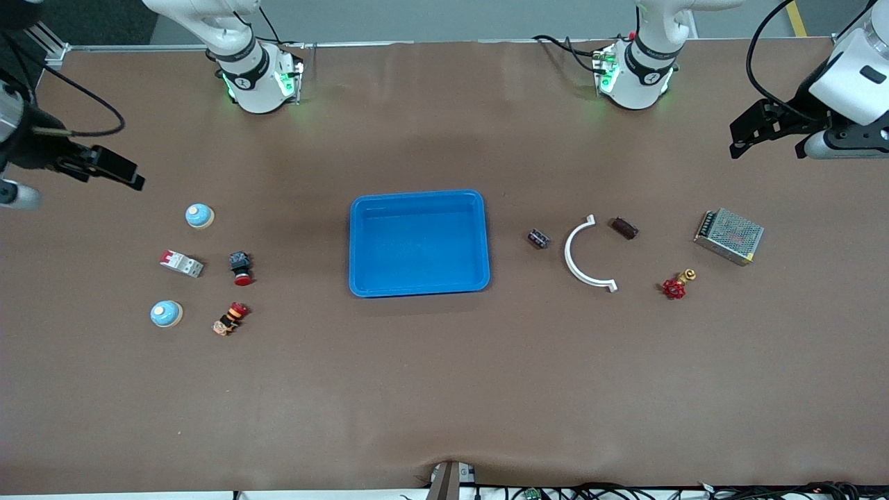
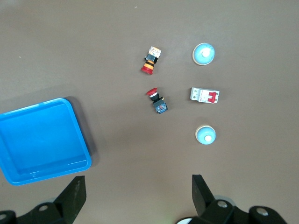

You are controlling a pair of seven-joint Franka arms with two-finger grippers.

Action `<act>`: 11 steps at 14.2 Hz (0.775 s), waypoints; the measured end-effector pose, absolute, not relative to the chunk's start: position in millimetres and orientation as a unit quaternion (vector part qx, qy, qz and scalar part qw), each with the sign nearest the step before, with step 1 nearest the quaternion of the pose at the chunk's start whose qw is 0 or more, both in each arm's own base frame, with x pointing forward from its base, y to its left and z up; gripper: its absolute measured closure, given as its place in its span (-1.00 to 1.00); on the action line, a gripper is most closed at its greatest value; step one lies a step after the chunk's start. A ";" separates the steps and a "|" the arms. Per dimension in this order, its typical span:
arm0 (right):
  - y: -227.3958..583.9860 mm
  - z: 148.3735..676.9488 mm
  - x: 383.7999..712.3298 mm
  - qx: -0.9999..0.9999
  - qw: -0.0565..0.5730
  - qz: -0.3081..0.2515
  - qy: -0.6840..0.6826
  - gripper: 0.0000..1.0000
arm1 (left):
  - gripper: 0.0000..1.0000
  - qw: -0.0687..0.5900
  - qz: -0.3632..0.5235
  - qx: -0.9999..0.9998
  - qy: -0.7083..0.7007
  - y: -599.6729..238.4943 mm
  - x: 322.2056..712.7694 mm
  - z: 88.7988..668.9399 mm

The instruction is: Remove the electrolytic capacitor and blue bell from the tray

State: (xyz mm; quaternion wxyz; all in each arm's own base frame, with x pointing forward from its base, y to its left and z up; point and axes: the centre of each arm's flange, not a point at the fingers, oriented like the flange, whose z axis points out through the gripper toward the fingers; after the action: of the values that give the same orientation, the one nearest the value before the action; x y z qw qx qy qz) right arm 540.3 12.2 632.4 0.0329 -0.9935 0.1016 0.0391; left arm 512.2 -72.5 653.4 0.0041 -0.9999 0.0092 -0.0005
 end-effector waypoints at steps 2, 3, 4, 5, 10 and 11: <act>11.5 645.1 539.5 -0.994 0.034 0.030 0.101 -1.00 | -1.00 0.004 -0.002 -1.000 0.009 -72.5 511.0 655.2; 12.0 649.8 539.5 -0.994 0.034 0.025 0.100 -1.00 | -1.00 0.004 -0.003 -1.000 0.009 -72.7 510.4 656.1; 12.1 654.0 539.5 -0.995 0.035 0.020 0.096 -1.00 | -1.00 0.004 -0.004 -1.000 0.010 -73.5 509.9 656.8; 11.3 658.2 539.4 -0.995 0.035 0.015 0.091 -1.00 | -1.00 0.004 -0.004 -1.000 0.011 -74.4 509.3 657.5; -11.8 667.9 538.9 -0.996 0.035 0.004 0.080 -1.00 | -1.00 0.004 -0.006 -1.000 0.014 -77.0 508.0 658.9; -12.9 672.8 539.2 -0.996 0.035 -0.001 0.080 -1.00 | -1.00 0.004 -0.006 -1.000 0.013 -76.8 508.0 659.1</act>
State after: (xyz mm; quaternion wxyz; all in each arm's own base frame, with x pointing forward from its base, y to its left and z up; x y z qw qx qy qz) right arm 539.2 -12.9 672.8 0.0350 -0.9962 0.0803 -0.0013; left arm 508.0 -76.8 659.1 0.0042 -0.9999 0.0134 -0.0061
